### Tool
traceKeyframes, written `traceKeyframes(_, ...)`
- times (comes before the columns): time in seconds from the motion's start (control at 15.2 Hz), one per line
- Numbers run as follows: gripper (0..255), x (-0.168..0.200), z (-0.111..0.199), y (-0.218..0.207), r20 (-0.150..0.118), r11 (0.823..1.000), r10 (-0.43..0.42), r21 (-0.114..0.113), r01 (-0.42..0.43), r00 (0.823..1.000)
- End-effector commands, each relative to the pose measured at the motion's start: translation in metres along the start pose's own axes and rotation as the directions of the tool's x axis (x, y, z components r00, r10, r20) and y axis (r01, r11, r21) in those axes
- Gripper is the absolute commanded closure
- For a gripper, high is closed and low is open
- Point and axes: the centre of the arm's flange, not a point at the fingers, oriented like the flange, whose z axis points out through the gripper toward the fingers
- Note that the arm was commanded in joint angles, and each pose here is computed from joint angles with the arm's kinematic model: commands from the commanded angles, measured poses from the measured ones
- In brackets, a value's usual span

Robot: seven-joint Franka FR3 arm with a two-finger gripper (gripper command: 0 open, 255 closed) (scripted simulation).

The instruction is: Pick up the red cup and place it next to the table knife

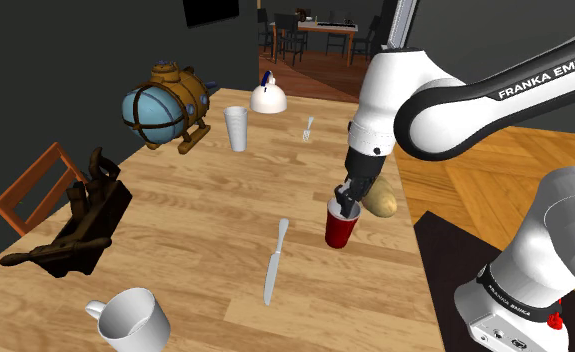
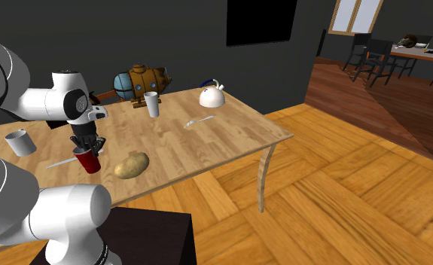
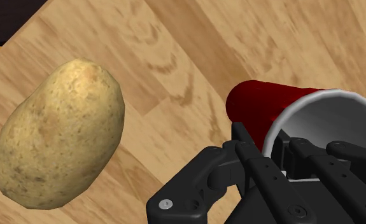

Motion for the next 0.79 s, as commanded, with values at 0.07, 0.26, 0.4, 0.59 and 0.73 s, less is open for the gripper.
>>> traceKeyframes(0.07, 255, 0.000, 0.000, 0.000, 0.000, 1.000, 0.000, 0.000, 0.000, 1.000)
traceKeyframes(0.26, 0, 0.000, 0.000, 0.000, 0.000, 1.000, 0.000, 0.000, 0.000, 1.000)
traceKeyframes(0.4, 0, 0.000, 0.000, 0.000, 0.000, 1.000, 0.000, 0.000, 0.000, 1.000)
traceKeyframes(0.59, 0, 0.000, -0.013, 0.000, 0.000, 1.000, 0.000, 0.000, 0.000, 1.000)
traceKeyframes(0.73, 0, 0.000, -0.040, 0.000, 0.000, 1.000, 0.000, 0.000, 0.000, 1.000)
